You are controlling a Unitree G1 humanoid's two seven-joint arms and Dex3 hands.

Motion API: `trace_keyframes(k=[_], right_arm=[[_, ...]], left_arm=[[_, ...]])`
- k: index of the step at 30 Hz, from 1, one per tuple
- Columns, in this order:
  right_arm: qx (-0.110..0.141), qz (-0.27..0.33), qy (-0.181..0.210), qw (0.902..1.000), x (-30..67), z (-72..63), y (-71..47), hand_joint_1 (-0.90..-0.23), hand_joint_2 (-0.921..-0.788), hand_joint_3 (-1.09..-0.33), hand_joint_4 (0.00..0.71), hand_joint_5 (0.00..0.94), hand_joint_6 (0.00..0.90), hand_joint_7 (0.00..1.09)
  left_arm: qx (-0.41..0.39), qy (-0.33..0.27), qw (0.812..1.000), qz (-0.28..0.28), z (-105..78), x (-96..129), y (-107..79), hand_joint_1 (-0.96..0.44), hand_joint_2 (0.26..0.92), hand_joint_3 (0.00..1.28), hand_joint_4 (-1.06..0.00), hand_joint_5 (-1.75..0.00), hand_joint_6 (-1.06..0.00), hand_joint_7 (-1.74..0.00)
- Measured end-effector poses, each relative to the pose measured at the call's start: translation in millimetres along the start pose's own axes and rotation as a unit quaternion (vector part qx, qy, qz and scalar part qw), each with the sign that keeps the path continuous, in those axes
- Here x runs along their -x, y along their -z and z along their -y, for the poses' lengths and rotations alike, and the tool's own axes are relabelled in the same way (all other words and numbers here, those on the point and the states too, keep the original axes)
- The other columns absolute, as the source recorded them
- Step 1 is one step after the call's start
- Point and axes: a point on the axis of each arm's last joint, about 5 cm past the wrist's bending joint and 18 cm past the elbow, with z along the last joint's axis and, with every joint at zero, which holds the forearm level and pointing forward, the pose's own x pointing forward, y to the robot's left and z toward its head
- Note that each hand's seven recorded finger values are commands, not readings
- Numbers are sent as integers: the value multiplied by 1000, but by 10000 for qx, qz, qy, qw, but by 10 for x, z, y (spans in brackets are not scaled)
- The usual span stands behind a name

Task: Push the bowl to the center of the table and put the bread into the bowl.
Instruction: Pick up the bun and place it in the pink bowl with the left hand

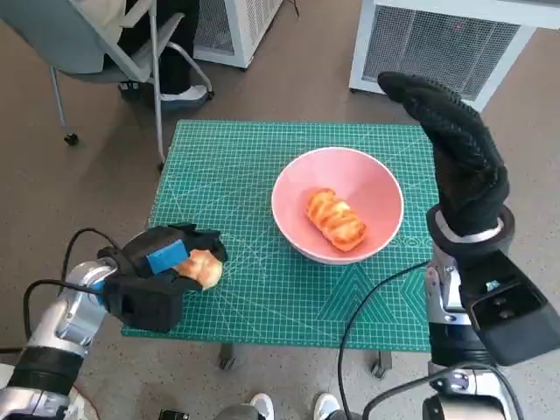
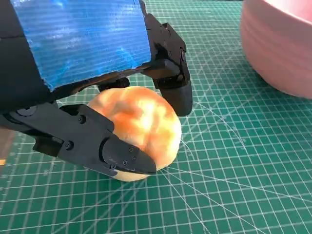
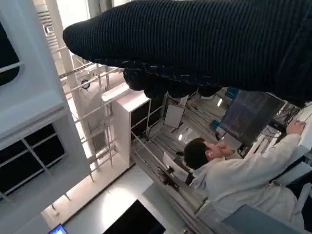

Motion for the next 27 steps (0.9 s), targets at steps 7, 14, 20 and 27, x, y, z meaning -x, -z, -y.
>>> trace_keyframes(k=[7, 14, 20, 27], right_arm=[[0, 0, 4, 10000, 0, 1, 0, -600, -921, -709, 281, 0, 14, 645], [0, -2, 6, 10000, 1, 3, 1, -611, -921, -707, 281, 0, 15, 644], [-2, -31, 2, 10000, 4, 1, 10, -611, -921, -708, 281, 0, 16, 645], [-22, -53, -9, 10000, -4, -11, 23, -606, -921, -709, 281, 0, 17, 648]], left_arm=[[75, -205, 9997, 73, -150, 12, -63, 3, 921, 170, -550, -1342, -534, -1239], [-84, -946, 9941, 524, -526, 0, -309, 3, 920, 120, -588, -1282, -606, -1183], [-218, -1849, 9746, 1246, -830, -91, -654, 4, 913, 37, -697, -1162, -718, -1068], [-290, -2457, 9456, 2114, -1056, -251, -1068, 4, 905, 12, -745, -1098, -759, -1039]])
